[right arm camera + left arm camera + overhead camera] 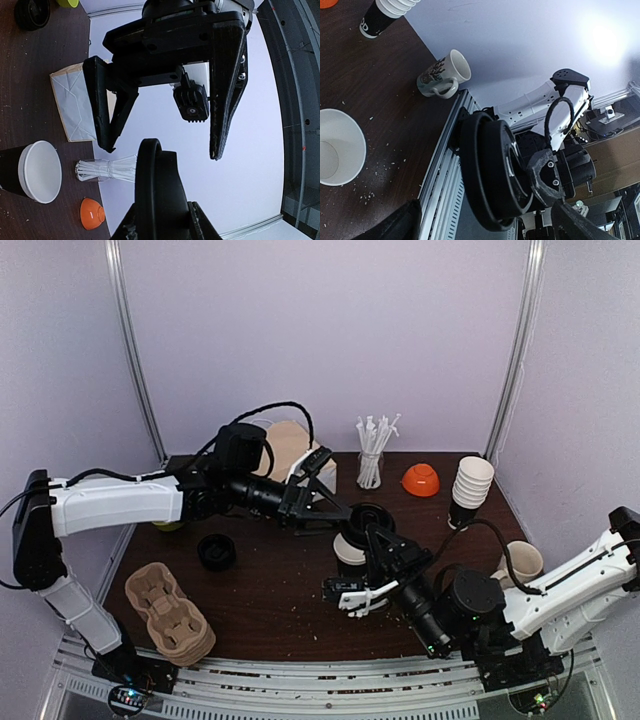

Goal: Pack the takeout coffee

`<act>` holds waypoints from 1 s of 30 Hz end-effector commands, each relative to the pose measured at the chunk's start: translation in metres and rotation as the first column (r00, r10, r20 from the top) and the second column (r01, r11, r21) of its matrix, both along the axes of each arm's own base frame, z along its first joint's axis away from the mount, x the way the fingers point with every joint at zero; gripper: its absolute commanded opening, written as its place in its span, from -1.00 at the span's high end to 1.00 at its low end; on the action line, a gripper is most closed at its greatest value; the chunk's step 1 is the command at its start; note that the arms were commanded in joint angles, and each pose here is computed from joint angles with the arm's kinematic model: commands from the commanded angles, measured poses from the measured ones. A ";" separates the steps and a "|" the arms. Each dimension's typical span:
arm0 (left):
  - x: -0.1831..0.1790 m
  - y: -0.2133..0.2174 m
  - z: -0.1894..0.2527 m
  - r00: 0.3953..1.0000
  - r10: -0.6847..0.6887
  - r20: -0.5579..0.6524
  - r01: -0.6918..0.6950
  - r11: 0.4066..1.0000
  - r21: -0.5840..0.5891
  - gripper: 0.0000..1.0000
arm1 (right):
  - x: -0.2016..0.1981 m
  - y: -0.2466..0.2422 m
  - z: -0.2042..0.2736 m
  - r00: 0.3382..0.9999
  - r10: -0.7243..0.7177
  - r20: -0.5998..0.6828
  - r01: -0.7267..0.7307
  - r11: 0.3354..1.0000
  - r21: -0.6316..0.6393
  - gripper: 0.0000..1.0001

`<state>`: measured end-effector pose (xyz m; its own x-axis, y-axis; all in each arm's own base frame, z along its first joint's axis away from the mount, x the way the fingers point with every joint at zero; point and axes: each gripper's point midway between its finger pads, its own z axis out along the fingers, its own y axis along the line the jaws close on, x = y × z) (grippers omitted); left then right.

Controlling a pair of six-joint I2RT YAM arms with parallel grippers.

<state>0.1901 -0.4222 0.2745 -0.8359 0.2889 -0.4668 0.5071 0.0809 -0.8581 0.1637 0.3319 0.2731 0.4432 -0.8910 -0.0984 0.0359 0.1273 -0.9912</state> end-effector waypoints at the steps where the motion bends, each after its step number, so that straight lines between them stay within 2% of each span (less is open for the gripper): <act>1: -0.005 -0.008 0.021 0.998 -0.056 0.021 0.058 0.996 -0.067 -0.80 | -0.002 -0.003 0.002 1.000 -0.010 0.007 0.010 1.000 0.020 0.78; 6: -0.009 -0.014 0.018 0.997 -0.083 -0.002 0.083 0.994 -0.070 -0.56 | -0.002 -0.001 0.001 1.000 -0.009 0.012 0.009 1.000 0.012 0.78; 15: -0.013 -0.021 0.019 0.994 -0.108 -0.001 0.107 0.991 -0.080 0.09 | -0.002 0.001 -0.002 1.000 -0.011 0.013 0.011 1.000 0.000 0.76; 18: -0.014 -0.020 0.023 0.994 -0.109 0.012 0.110 0.990 -0.093 0.34 | -0.002 0.002 -0.004 1.000 -0.013 0.012 0.013 1.000 -0.005 0.73; 21: -0.013 -0.020 0.028 0.994 -0.103 0.024 0.104 0.989 -0.106 0.50 | -0.002 0.003 -0.005 1.000 -0.016 0.008 0.016 1.000 -0.009 0.66; 26: -0.012 -0.019 0.036 0.995 -0.089 0.046 0.094 0.987 -0.127 0.71 | -0.002 0.005 -0.008 1.000 -0.024 -0.003 0.024 1.000 -0.007 0.35; 30: -0.007 -0.018 0.042 0.996 -0.064 0.061 0.072 0.988 -0.139 0.74 | -0.001 0.007 -0.008 0.998 -0.038 -0.039 0.039 0.999 0.017 -0.20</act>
<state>0.1783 -0.4399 0.2809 -0.8337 0.3390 -0.4360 0.4645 0.0034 -0.8856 0.1624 0.3387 0.2583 0.4345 -0.8989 -0.0558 0.0380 0.0802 -0.9961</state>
